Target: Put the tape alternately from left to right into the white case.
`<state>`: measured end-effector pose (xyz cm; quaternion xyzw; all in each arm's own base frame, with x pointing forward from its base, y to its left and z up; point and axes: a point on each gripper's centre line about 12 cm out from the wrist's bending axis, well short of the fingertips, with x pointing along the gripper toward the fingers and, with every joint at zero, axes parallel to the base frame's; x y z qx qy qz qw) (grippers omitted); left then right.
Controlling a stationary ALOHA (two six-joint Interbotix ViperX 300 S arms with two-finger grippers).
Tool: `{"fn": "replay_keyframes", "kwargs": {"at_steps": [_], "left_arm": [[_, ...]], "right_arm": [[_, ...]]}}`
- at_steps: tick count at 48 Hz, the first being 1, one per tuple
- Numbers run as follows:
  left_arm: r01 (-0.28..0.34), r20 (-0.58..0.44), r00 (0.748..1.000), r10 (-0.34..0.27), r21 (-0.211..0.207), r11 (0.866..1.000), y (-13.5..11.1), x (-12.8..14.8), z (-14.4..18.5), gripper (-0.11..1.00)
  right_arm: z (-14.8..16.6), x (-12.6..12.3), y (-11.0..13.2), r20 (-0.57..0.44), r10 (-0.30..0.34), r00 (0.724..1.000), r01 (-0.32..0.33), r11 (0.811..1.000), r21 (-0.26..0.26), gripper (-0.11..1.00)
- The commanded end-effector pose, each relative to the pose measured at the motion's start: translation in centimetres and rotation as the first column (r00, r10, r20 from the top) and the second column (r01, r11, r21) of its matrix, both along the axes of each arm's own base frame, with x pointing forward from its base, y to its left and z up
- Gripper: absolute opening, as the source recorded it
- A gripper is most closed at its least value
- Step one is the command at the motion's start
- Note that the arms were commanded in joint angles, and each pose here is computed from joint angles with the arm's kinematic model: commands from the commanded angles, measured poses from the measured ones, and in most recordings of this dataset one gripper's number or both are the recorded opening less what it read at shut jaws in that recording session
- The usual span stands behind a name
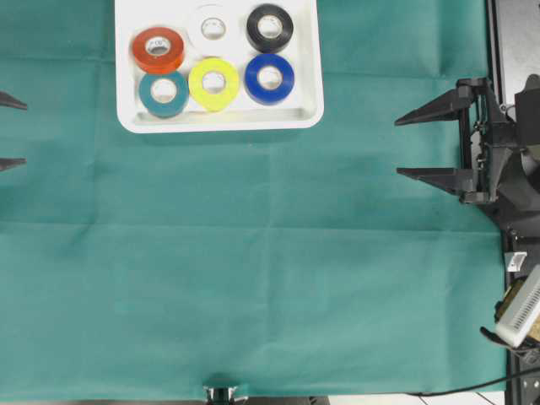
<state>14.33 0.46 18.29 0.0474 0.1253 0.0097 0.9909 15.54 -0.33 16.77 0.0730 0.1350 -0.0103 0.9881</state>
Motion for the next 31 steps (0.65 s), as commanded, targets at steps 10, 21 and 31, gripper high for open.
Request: {"fn": "replay_keyframes", "kwargs": {"at_steps": [10,21,31], "left_arm": [[-0.002,0.032,0.999,0.002,0.001,1.0,0.0,-0.3,0.2,0.97],[-0.002,0.012,1.0,0.002,0.0,1.0,0.0,-0.5,-0.8,0.97],[-0.003,0.023,1.0,0.003,-0.002,1.0,0.0,-0.7,-1.1,0.97]], "right_arm": [[0.5,0.2,0.1,0.02,0.007,1.0,-0.007,1.0,0.001,0.81],[0.5,0.2,0.1,0.026,0.008,1.0,-0.008,1.0,0.002,0.81],[0.4,0.2,0.1,0.026,0.009,1.0,-0.009,1.0,0.002,0.81]]}}
